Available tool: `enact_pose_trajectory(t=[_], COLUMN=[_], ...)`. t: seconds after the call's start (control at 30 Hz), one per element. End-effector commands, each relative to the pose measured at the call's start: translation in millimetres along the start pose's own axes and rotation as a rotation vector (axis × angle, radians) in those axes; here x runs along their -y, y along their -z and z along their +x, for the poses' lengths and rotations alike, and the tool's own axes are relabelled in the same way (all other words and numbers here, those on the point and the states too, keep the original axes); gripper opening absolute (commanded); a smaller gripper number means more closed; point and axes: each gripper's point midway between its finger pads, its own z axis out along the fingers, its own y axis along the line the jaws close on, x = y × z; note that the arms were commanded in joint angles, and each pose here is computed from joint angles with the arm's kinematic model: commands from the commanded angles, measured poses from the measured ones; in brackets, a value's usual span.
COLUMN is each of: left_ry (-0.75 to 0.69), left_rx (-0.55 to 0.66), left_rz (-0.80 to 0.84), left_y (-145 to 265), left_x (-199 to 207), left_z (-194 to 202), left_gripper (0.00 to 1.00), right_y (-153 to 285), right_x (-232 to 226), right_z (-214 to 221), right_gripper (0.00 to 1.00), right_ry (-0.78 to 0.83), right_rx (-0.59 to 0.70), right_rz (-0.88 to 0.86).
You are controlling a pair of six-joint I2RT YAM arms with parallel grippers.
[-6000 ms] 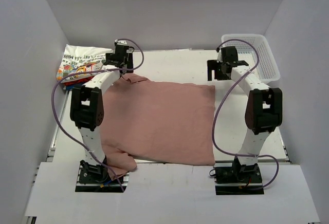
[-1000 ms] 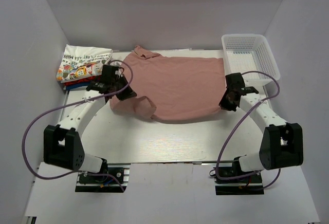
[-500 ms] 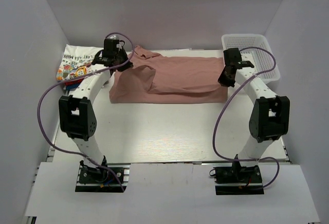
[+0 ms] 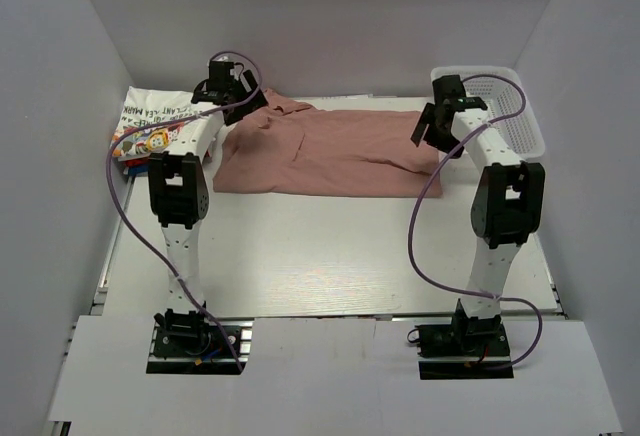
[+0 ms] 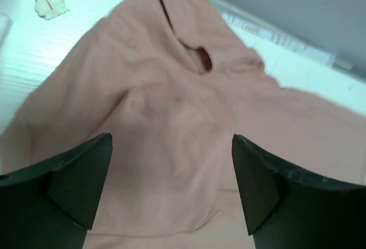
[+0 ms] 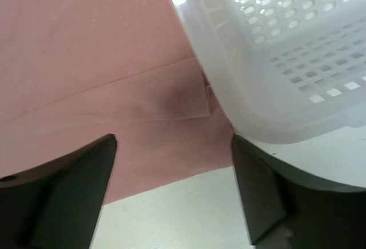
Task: Fold and stack the t-shirts
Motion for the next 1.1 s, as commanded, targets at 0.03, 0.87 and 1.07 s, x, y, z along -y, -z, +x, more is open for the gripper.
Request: enact_pose_trajectory(t=[0.03,0.87,1.07], left_ry=[-0.003,0.028,0.002], left_rx=[0.037,-0.303,-0.317], left_rz=[0.042,-0.138,-0.209], left_y=[29.3,66.9,68.7], left_x=[16.7,-73.9,-88.9], left_z=[-24.4,145.1,149.3], left_gripper=[1.00,1.00,1.00], right_y=[38.6,-43.7,-64.2], right_x=[-23.1,-96.6,-85.1], right_z=[-7.5,45.1,-10.9], right_gripper=[0.90,0.90,0.90], right_ry=[0.111,0.048,-0.062], right_rx=[0.050,-0.006,0.208], right_rz=[-0.147,-0.250,-0.128])
